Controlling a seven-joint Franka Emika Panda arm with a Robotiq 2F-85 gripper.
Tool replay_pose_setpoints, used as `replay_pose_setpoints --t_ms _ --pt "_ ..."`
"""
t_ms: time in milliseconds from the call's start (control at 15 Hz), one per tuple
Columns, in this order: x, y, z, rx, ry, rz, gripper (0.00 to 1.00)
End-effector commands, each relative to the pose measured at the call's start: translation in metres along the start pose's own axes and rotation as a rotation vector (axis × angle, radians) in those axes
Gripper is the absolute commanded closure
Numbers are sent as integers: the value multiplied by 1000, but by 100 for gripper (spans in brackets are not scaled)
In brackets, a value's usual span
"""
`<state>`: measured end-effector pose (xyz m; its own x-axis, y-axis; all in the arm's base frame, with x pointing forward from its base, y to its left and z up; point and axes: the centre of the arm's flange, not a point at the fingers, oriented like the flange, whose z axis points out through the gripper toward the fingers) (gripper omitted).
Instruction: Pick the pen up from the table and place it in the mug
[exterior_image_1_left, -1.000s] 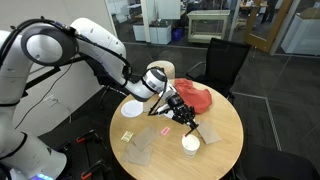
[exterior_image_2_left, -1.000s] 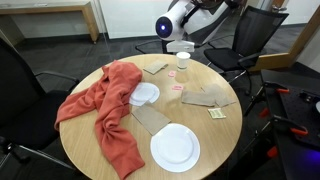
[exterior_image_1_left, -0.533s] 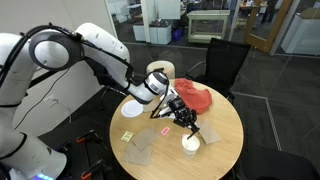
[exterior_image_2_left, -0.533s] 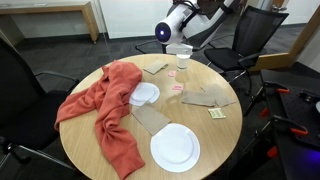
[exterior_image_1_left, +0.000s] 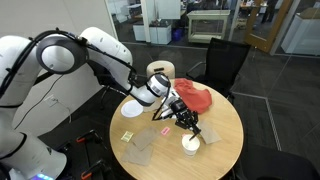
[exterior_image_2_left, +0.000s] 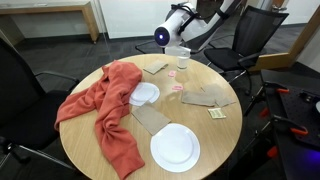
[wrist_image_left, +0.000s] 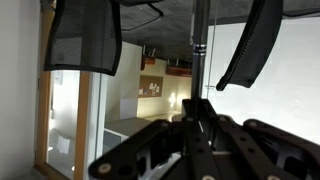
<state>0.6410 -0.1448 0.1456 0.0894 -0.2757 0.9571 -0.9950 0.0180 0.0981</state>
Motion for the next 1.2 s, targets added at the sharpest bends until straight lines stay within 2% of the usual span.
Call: replay_pose_setpoints --t_ms 0,1133 --pt "-5 -9 2 -4 21 30 97" --pt "-50 -22 12 -18 22 -14 97"
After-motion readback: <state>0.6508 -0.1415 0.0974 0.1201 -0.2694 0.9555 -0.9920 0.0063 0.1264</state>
